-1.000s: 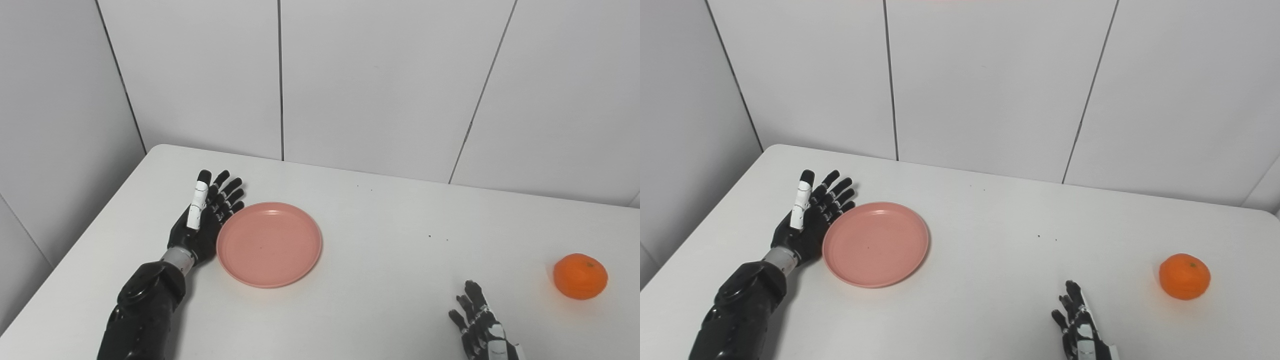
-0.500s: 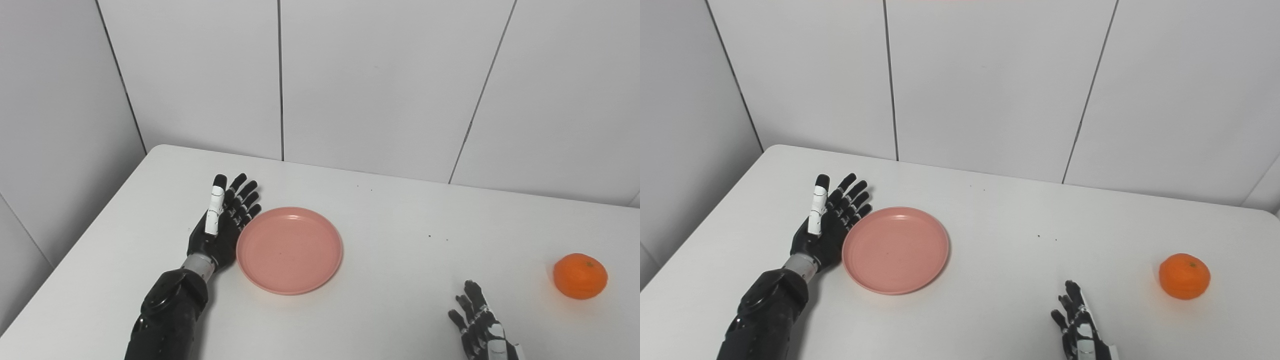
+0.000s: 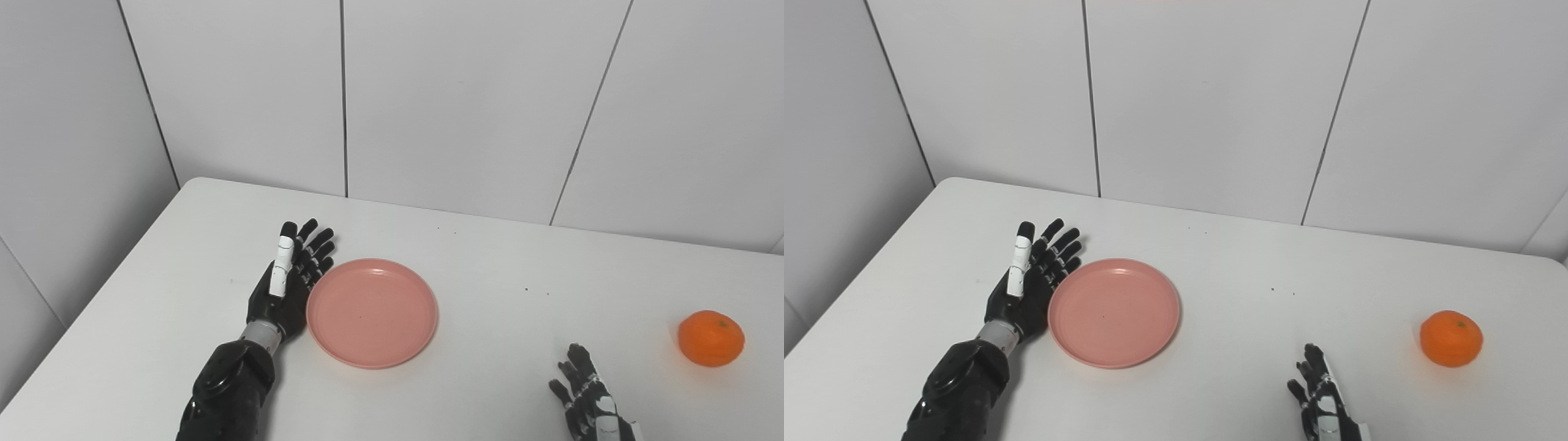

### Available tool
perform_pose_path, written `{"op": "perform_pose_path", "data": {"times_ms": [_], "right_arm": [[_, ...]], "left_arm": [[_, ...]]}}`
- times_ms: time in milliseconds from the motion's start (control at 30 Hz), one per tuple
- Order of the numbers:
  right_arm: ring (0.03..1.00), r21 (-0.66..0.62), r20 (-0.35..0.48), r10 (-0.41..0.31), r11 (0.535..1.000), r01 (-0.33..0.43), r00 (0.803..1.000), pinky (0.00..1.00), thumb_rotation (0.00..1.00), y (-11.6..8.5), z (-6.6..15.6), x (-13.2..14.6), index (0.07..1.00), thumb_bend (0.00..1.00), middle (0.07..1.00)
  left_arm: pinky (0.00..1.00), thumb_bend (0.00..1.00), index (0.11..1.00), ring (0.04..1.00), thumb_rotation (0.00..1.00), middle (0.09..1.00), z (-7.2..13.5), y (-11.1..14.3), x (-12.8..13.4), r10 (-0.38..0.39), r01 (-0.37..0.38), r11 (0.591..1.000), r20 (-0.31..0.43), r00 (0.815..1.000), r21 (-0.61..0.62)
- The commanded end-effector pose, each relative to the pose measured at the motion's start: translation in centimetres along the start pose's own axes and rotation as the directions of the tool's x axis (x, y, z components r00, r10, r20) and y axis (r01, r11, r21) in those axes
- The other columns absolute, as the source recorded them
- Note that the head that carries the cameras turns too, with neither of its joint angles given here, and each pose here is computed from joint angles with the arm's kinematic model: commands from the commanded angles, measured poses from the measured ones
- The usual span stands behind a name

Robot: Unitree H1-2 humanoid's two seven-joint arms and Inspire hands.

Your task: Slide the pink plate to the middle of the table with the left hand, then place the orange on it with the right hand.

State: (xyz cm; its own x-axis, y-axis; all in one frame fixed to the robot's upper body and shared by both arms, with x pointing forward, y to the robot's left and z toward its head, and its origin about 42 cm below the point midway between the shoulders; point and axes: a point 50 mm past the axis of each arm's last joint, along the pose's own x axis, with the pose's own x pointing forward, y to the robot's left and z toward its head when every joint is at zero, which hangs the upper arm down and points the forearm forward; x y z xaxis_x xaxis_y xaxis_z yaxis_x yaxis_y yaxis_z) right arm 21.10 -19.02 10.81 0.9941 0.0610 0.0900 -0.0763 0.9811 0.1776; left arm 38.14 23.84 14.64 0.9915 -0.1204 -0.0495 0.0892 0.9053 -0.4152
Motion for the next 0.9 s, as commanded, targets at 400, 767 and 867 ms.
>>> {"op": "perform_pose_path", "data": {"times_ms": [400, 767, 867], "right_arm": [[0.981, 0.018, -0.109, -0.023, 1.0, 0.025, 0.994, 0.93, 0.98, 0.2, -1.7, -2.6, 0.929, 0.87, 0.978], [0.979, 0.021, -0.11, -0.022, 0.999, 0.025, 0.994, 0.92, 0.98, 0.4, -1.7, -2.5, 0.924, 0.88, 0.972], [0.978, 0.023, -0.113, -0.024, 0.999, 0.027, 0.993, 0.93, 0.97, 0.5, -1.8, -2.5, 0.924, 0.89, 0.969]], "left_arm": [[0.98, 0.97, 0.952, 0.965, 0.8, 0.917, -4.1, -2.1, -2.1, 0.032, -0.022, 0.996, -0.135, 0.99, 0.081], [0.99, 0.97, 0.963, 0.978, 0.82, 0.927, -5.0, -3.7, -2.5, 0.003, 0.006, 0.998, -0.148, 0.989, 0.057], [0.98, 0.97, 0.969, 0.967, 0.81, 0.93, -5.3, -4.1, -2.5, 0.007, -0.001, 0.999, -0.148, 0.989, 0.037]]}}
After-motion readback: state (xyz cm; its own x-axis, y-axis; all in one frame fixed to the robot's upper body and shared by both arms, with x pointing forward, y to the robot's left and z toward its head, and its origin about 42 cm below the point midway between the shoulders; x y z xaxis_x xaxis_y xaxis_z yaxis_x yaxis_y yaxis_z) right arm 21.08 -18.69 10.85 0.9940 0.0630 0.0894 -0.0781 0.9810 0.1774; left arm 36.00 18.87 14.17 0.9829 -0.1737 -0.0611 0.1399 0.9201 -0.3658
